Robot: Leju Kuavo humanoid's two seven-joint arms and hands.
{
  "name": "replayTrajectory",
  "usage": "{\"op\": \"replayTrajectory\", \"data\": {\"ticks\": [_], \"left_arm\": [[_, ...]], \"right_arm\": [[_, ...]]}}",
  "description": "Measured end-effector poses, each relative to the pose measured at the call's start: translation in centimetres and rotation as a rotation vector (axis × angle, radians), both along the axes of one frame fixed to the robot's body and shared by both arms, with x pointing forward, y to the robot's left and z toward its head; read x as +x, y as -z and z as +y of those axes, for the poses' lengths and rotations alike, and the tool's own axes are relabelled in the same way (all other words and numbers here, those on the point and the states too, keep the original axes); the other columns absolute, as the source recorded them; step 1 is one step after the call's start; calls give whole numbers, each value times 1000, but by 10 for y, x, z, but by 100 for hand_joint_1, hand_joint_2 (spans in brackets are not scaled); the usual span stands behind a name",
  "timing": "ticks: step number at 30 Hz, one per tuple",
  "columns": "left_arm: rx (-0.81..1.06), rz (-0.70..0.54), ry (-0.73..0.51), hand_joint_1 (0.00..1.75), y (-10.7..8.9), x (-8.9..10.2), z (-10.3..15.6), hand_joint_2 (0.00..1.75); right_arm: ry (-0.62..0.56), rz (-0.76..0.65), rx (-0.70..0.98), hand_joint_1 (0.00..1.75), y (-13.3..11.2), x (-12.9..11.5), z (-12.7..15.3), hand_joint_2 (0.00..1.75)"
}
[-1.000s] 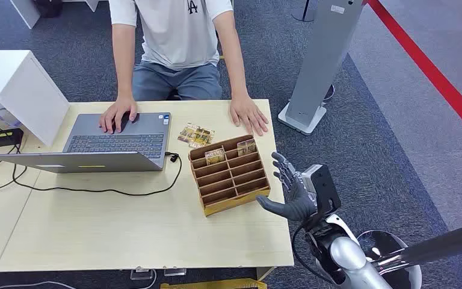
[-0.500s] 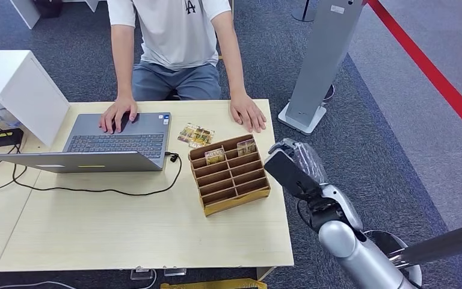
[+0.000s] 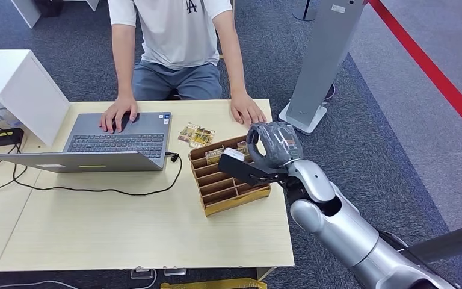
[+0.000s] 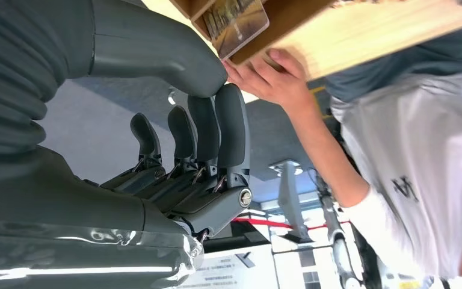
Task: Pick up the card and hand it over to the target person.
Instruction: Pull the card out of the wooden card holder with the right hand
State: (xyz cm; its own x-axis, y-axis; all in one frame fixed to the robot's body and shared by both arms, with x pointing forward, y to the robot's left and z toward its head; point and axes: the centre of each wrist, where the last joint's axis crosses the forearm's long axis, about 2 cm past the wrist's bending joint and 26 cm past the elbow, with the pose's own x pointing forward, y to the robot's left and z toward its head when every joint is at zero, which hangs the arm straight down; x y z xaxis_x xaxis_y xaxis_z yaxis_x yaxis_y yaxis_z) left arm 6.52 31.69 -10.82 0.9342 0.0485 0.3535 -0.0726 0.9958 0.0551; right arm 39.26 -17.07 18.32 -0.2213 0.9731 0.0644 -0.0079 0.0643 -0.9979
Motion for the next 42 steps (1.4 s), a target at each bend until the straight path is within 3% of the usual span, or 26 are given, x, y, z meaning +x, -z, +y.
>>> {"op": "replayTrajectory", "data": {"ticks": [1,5,8,14,29,36,42], "left_arm": [[0,-1,2,0,0,0,0,0],[2,-1,8,0,0,0,0,0],[4,3,9,0,0,0,1,0],[0,2,16,0,0,0,0,0],[3,3,38,0,0,2,-2,0],[3,5,40,0,0,3,-3,0],[3,3,39,0,0,4,-3,0]], "right_arm": [[11,3,-7,126,2,2,-2,175],[35,2,-7,88,3,8,-10,175],[40,-19,17,78,-2,7,-12,175],[31,-43,37,69,-9,5,-10,175],[43,-20,24,77,-5,3,-12,175],[15,-25,31,45,-7,4,-4,175],[9,-17,35,47,-8,5,-2,175]]}}
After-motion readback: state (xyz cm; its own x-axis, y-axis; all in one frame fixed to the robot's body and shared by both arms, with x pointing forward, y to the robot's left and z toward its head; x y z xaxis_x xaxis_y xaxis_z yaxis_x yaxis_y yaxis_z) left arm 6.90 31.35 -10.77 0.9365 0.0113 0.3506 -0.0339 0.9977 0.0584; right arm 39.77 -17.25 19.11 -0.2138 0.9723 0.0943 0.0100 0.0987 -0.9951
